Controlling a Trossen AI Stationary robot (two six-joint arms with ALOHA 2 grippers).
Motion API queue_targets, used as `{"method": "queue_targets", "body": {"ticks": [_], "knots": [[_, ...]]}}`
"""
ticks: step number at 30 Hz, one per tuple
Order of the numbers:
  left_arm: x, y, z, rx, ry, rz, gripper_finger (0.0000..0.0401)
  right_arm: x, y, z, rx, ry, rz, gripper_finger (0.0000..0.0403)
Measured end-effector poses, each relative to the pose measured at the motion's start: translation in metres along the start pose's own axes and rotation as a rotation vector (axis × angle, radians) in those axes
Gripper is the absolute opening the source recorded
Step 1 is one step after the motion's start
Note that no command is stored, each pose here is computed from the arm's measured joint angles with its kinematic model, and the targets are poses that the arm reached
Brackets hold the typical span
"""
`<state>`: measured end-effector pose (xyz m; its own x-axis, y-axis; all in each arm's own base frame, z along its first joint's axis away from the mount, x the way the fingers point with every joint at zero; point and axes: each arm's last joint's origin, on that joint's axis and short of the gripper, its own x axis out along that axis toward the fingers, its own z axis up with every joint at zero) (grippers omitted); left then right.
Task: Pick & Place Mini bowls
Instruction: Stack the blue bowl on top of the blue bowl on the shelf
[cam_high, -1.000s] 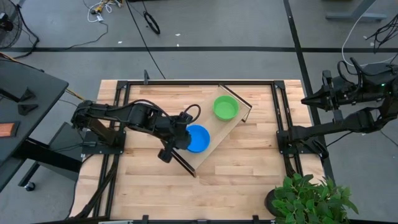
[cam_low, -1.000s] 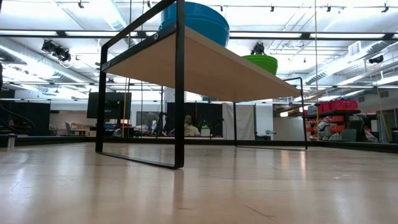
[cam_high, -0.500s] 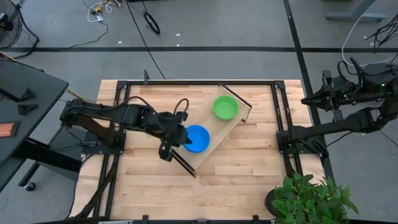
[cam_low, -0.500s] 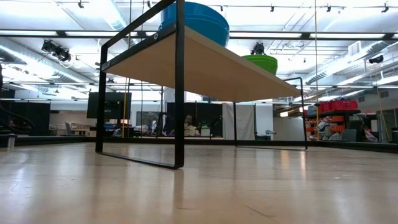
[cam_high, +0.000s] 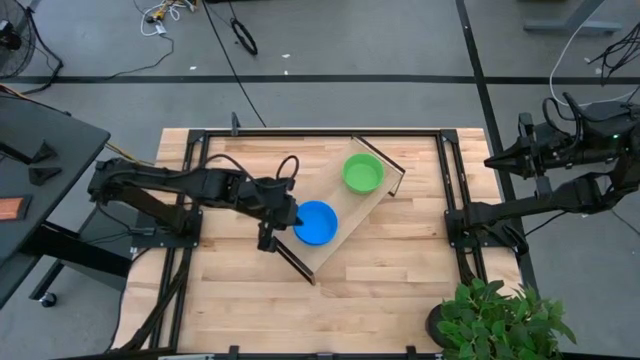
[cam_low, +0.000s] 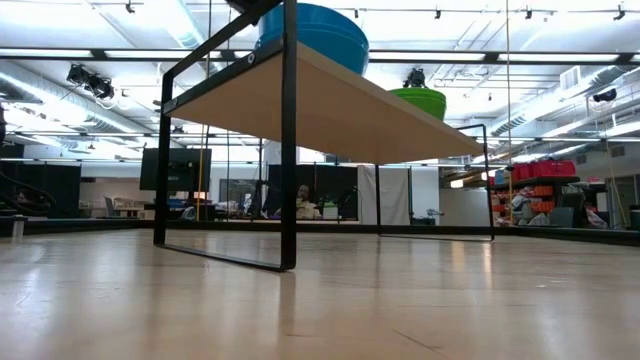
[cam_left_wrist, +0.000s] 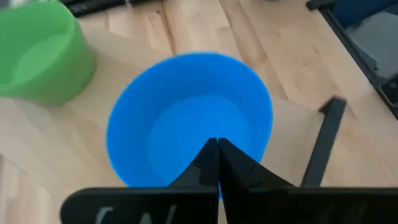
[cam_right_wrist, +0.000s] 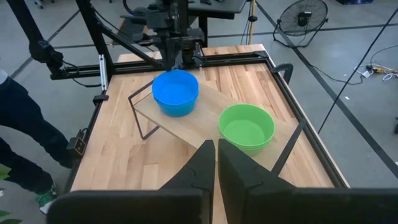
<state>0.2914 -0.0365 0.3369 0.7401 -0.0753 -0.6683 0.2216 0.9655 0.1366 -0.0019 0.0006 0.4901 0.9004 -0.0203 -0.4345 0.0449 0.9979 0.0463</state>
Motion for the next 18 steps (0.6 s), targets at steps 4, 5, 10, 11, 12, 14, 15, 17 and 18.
{"method": "queue_targets", "body": {"ticks": [4,5,10,11,12,14,15,17,18], "knots": [[0.0036,-0.0001,-0.0052,-0.004,0.017,-0.028,0.0001,0.0000,0.0000,0.0000,0.000,0.000,0.000,0.0023],[0.0038,-0.0003,-0.0062,-0.004,0.026,-0.032,0.0001,0.0000,0.0000,0.0000,0.000,0.000,0.000,0.0023],[0.0037,-0.0004,-0.0071,0.028,0.034,-0.034,0.0000,0.0000,0.0000,0.0000,0.000,0.000,0.000,0.0023],[0.0037,-0.0005,-0.0078,0.029,0.042,-0.035,0.0000,0.0000,0.0000,0.0000,0.000,0.000,0.000,0.0023],[0.0037,-0.0007,-0.0085,0.030,0.049,-0.037,0.0000,0.0000,0.0000,0.0000,0.000,0.000,0.000,0.0023],[0.0037,-0.0010,-0.0104,0.031,0.069,-0.041,0.0000,0.0000,0.0000,0.0000,0.000,0.000,0.000,0.0023],[0.0036,-0.0011,-0.0114,0.032,0.079,-0.043,0.0000,0.0000,0.0000,0.0000,0.000,0.000,0.000,0.0023],[0.0036,-0.0011,-0.0114,0.048,0.079,-0.043,0.0000,0.0000,0.0000,0.0000,0.000,0.000,0.000,0.0023],[0.0036,-0.0011,-0.0111,0.054,0.075,-0.043,0.0000,0.0000,0.0000,0.0000,0.000,0.000,0.000,0.0023]]}}
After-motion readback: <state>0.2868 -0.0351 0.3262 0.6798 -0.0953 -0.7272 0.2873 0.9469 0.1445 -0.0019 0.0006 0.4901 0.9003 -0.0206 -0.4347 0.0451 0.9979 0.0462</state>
